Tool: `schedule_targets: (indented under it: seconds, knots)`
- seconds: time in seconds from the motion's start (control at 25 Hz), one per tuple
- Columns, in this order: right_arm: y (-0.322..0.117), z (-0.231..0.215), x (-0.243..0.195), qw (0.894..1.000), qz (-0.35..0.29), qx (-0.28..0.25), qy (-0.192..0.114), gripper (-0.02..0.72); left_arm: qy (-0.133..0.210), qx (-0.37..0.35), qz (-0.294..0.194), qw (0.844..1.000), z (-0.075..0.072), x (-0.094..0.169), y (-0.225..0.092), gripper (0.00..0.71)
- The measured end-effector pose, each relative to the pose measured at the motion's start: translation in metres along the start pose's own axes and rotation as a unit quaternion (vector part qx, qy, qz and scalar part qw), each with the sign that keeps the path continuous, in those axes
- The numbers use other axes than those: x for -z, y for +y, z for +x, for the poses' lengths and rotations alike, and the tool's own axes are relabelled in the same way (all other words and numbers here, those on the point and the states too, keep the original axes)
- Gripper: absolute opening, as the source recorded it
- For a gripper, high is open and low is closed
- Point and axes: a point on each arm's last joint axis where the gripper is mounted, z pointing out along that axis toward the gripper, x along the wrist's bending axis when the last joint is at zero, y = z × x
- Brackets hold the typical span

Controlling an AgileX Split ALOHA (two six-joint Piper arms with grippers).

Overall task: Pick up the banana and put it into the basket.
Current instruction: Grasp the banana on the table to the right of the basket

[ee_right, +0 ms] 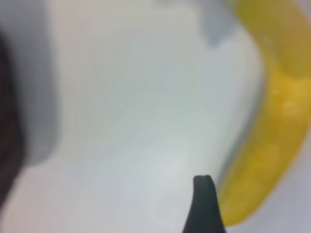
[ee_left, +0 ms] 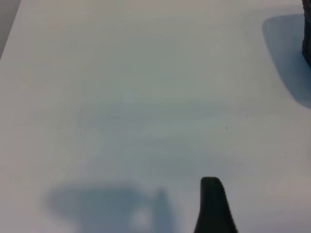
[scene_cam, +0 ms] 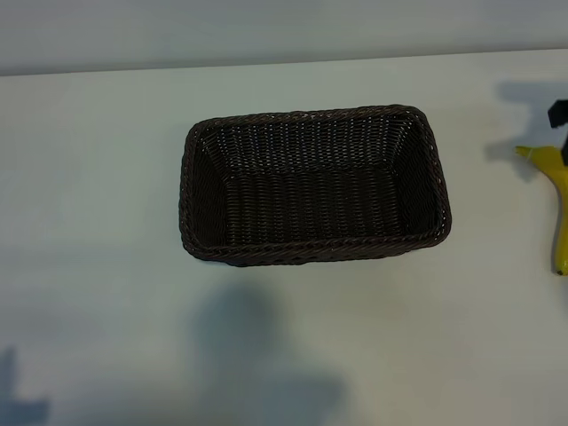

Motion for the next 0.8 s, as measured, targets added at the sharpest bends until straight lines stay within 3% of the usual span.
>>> schedule_targets:
  seconds: [0.4,0.8]
  knots:
    - [0.004,-0.007,-0.042,0.999,0.052,0.002,-0.010,0.543,0.000,0.000,0.001,1.000,0.000,0.000,0.000,0.497]
    - [0.011,-0.011,-0.060,0.999,0.038,0.007,-0.021,0.543,0.000,0.000,0.001,1.000,0.000,0.000,0.000,0.497]
